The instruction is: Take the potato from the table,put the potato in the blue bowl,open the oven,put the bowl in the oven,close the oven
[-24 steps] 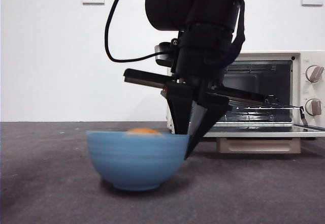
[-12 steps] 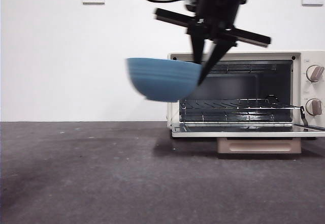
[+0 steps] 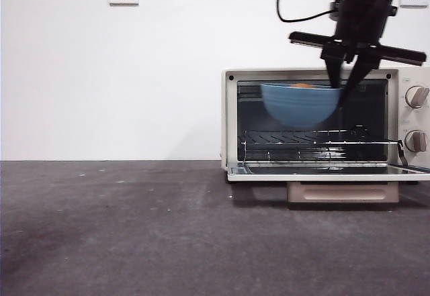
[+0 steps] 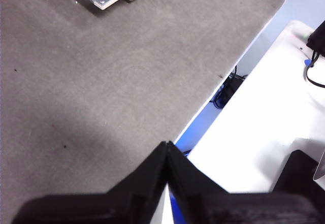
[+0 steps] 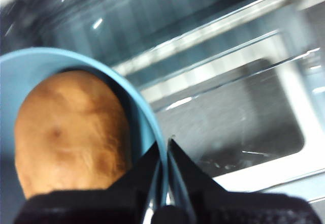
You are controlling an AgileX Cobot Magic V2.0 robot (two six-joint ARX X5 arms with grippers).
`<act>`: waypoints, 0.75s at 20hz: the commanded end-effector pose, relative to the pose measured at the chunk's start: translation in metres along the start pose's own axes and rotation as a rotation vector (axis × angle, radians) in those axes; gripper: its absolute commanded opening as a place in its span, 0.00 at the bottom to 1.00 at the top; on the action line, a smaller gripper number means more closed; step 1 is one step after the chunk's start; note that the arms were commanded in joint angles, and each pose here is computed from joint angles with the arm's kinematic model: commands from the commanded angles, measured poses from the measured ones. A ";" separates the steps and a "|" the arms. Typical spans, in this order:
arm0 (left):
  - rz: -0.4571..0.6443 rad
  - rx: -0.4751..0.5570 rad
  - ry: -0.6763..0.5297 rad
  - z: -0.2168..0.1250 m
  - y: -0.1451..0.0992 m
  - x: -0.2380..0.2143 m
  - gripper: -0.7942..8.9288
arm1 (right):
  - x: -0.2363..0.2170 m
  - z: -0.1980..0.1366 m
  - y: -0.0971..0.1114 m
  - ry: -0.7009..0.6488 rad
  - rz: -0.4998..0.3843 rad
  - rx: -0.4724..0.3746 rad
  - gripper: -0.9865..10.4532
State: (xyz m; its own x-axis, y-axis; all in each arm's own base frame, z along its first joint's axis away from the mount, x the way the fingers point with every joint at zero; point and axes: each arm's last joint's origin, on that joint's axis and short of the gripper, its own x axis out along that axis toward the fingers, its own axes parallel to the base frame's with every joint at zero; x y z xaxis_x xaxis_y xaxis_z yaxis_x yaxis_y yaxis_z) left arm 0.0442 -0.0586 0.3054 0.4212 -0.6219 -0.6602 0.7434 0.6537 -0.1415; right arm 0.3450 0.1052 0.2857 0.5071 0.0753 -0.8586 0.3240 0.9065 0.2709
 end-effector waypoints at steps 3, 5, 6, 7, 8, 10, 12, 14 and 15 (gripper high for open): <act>0.008 0.011 0.027 0.003 0.000 0.008 0.07 | 0.009 0.012 -0.012 -0.028 -0.042 0.118 0.07; 0.011 0.010 0.045 0.004 0.000 0.010 0.07 | 0.013 0.017 -0.018 -0.031 -0.054 0.157 0.07; 0.012 0.010 0.052 0.004 0.000 0.011 0.07 | 0.016 0.018 -0.021 -0.029 -0.062 0.178 0.07; 0.013 0.010 0.057 0.005 0.000 0.012 0.07 | 0.020 0.020 -0.024 -0.023 -0.072 0.206 0.07; 0.013 0.009 0.062 0.005 0.000 0.013 0.07 | 0.024 0.021 -0.026 -0.018 -0.080 0.227 0.07; 0.016 0.008 0.082 0.003 0.001 0.013 0.07 | 0.034 0.023 -0.030 -0.010 -0.098 0.265 0.07; 0.020 0.006 0.113 0.000 0.001 0.013 0.07 | 0.043 0.024 -0.032 -0.007 -0.107 0.308 0.07; 0.021 0.006 0.122 -0.001 0.001 0.013 0.07 | 0.049 0.025 -0.032 -0.009 -0.106 0.333 0.07; 0.022 0.006 0.121 -0.001 0.001 0.013 0.07 | 0.050 0.025 -0.032 -0.010 -0.108 0.350 0.07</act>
State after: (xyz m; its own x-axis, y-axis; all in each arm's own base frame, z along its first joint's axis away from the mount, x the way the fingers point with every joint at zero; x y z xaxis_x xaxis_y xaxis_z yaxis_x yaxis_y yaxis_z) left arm 0.0496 -0.0655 0.2978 0.3685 -0.5551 -0.7457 0.7346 0.6654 -0.1324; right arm 0.3780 0.0697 0.2582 0.5046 -0.0041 -0.8633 0.5951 0.7261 0.3444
